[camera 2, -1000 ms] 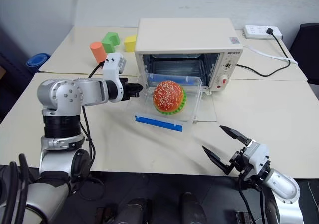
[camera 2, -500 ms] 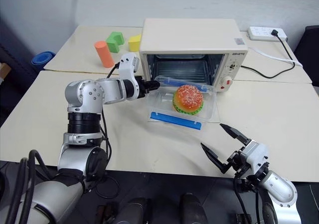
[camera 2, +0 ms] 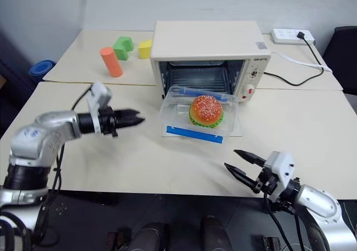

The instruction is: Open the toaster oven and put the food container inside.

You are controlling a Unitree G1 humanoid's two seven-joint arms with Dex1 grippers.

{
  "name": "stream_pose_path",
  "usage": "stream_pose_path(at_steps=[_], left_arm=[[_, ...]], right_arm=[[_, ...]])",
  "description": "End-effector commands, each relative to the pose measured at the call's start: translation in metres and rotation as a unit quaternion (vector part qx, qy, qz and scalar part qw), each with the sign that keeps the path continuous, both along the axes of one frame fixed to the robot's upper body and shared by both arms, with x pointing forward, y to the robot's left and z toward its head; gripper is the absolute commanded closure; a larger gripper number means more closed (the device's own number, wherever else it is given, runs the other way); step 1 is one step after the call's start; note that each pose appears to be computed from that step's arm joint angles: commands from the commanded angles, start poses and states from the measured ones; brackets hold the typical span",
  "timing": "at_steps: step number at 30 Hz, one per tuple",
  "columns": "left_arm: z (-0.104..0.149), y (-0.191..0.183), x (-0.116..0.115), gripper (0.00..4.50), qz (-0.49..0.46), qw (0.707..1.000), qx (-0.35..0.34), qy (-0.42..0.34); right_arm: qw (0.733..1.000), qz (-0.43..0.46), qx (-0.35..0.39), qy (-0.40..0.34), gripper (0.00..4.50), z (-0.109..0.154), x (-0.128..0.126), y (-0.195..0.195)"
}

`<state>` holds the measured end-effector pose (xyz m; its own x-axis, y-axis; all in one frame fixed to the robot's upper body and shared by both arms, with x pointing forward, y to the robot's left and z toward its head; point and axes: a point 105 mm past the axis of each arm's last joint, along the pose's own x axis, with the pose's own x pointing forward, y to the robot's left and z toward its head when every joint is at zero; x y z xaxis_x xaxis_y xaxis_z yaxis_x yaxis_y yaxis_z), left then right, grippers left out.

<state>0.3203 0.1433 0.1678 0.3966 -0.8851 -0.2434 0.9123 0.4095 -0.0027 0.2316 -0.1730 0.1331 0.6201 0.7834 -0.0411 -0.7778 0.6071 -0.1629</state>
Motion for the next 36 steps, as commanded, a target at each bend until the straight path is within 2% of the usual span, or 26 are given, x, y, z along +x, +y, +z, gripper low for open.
stream_pose_path(at_steps=[1,3,4,5,10,15,18,26,32,36], left_arm=[[0.007,-0.034,-0.019,3.70,-0.091,0.993,-0.032,-0.063],[0.000,-0.046,-0.020,4.34,-0.099,0.992,-0.035,-0.065],[-0.005,-0.052,-0.019,4.50,-0.100,0.993,-0.029,-0.063],[-0.012,-0.057,-0.017,4.50,-0.096,0.993,-0.019,-0.059],[-0.005,-0.080,0.011,4.50,-0.028,0.993,-0.094,-0.064],[-0.002,-0.089,0.024,4.50,0.003,0.991,-0.112,-0.073],[0.003,-0.088,0.042,4.50,0.050,0.987,-0.122,-0.088],[0.017,-0.081,0.074,4.50,0.135,0.973,-0.154,-0.105],[0.022,-0.079,0.093,4.50,0.178,0.963,-0.163,-0.117],[0.025,-0.077,0.099,4.50,0.190,0.959,-0.169,-0.128]], right_arm=[[0.999,0.032,-0.009,0.001,3.31,0.005,0.004,0.012],[0.999,0.032,-0.020,-0.005,4.00,0.004,0.012,0.011],[0.999,0.030,-0.024,-0.005,4.43,0.004,0.017,0.010],[0.999,0.024,-0.032,-0.013,4.47,0.005,0.025,0.008],[0.998,0.002,-0.055,-0.021,4.47,0.011,0.060,-0.001],[0.996,-0.018,-0.075,-0.046,4.47,0.020,0.091,-0.007],[0.994,-0.013,-0.095,-0.060,4.47,0.023,0.111,-0.005],[0.988,-0.046,-0.081,-0.119,4.47,0.051,0.163,0.008],[0.982,-0.091,-0.076,-0.149,4.47,0.062,0.188,0.013],[0.983,-0.091,-0.057,-0.147,4.47,0.066,0.193,0.019]])
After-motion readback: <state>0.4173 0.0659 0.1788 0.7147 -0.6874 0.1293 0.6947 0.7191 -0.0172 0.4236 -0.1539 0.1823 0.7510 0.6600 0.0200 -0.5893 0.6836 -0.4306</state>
